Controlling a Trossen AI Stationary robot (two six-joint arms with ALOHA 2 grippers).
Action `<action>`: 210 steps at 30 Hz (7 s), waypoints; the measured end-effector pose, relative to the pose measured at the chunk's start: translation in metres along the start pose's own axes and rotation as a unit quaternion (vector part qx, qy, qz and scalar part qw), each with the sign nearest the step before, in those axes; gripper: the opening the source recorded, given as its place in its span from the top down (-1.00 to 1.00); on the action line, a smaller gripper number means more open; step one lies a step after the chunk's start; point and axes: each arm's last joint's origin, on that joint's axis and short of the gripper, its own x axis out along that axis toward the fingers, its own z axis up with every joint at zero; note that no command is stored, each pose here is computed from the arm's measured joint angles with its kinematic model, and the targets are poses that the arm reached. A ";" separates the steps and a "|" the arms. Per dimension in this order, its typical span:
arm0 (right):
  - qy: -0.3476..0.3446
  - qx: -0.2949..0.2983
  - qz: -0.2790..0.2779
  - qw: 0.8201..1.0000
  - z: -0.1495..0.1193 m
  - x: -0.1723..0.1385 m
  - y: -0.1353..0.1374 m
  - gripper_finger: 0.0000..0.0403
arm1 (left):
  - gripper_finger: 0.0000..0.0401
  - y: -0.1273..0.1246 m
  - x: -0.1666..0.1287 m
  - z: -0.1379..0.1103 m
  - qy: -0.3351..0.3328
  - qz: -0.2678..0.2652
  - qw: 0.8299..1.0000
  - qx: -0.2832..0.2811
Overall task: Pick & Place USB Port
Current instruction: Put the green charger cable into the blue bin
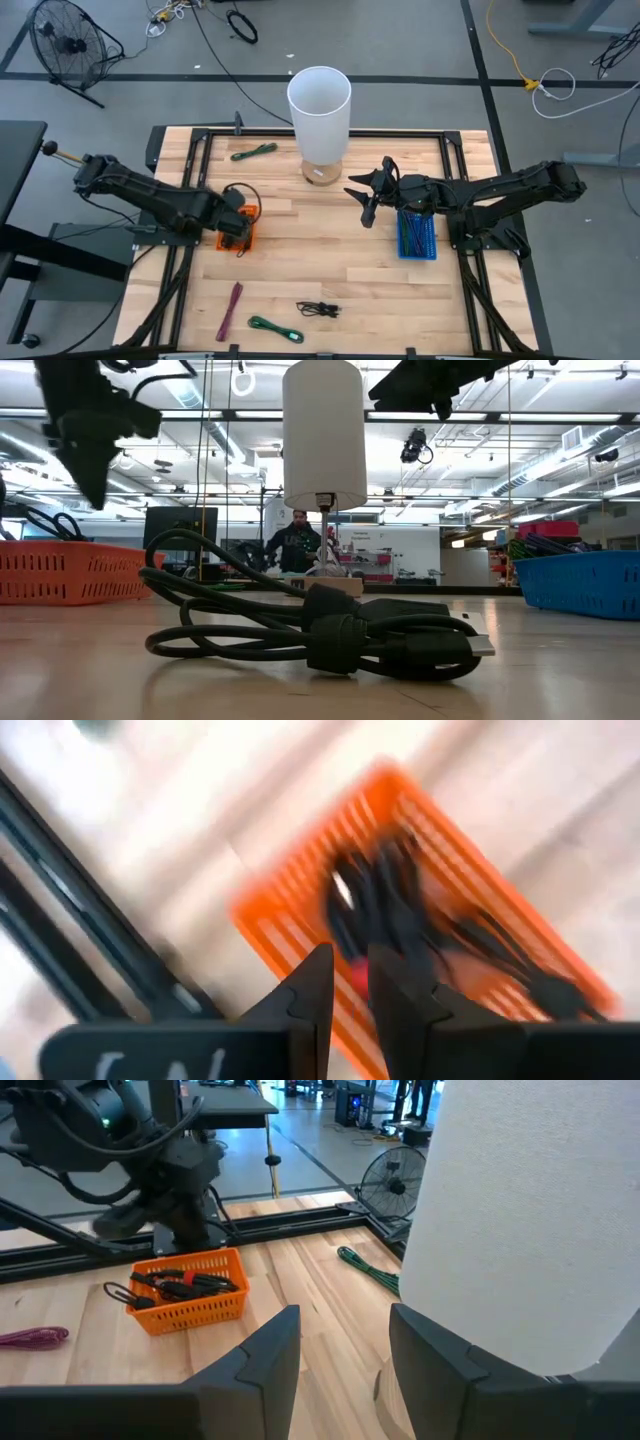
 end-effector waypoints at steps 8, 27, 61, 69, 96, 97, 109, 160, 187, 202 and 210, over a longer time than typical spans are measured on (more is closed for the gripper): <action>0.001 0.010 0.000 1.000 0.000 0.000 0.000 0.23 | 0.65 0.011 -0.002 0.022 -0.122 0.115 0.976 0.140; -0.001 0.026 0.000 1.000 0.000 0.000 0.000 0.23 | 0.64 0.081 0.044 0.091 -0.119 0.339 0.918 0.168; 0.011 0.072 0.008 0.997 -0.002 0.000 0.001 0.23 | 0.64 0.188 0.161 0.141 -0.042 -0.014 0.999 0.003; 0.027 0.065 0.011 0.997 -0.009 0.007 0.004 0.23 | 0.64 0.183 0.165 0.166 0.020 -0.010 0.997 0.074; 0.033 0.064 0.011 0.997 -0.012 0.011 0.006 0.23 | 0.36 0.176 0.197 0.163 0.076 -0.029 0.993 0.085; 0.033 0.064 0.010 0.997 -0.012 0.011 0.006 0.23 | 0.45 0.176 0.197 0.163 0.076 -0.031 0.993 0.085; 0.033 0.064 0.011 0.997 -0.012 0.011 0.006 0.23 | 0.88 0.176 0.180 0.164 0.057 -0.038 0.997 0.046; -0.001 0.080 0.016 0.997 -0.005 0.011 0.006 0.23 | 0.88 0.038 -0.004 0.025 -0.498 -0.401 0.765 0.076; -0.064 0.067 0.114 0.989 -0.005 0.033 0.023 0.23 | 0.88 -0.083 -0.020 0.095 -0.576 -0.299 0.744 0.158; -0.079 0.066 0.138 0.985 -0.002 0.032 0.024 0.23 | 0.88 -0.087 -0.012 0.097 -0.575 -0.245 0.763 0.165; -0.073 0.051 0.124 0.988 -0.003 0.032 0.024 0.23 | 0.88 -0.079 -0.020 0.098 -0.593 -0.213 0.762 0.153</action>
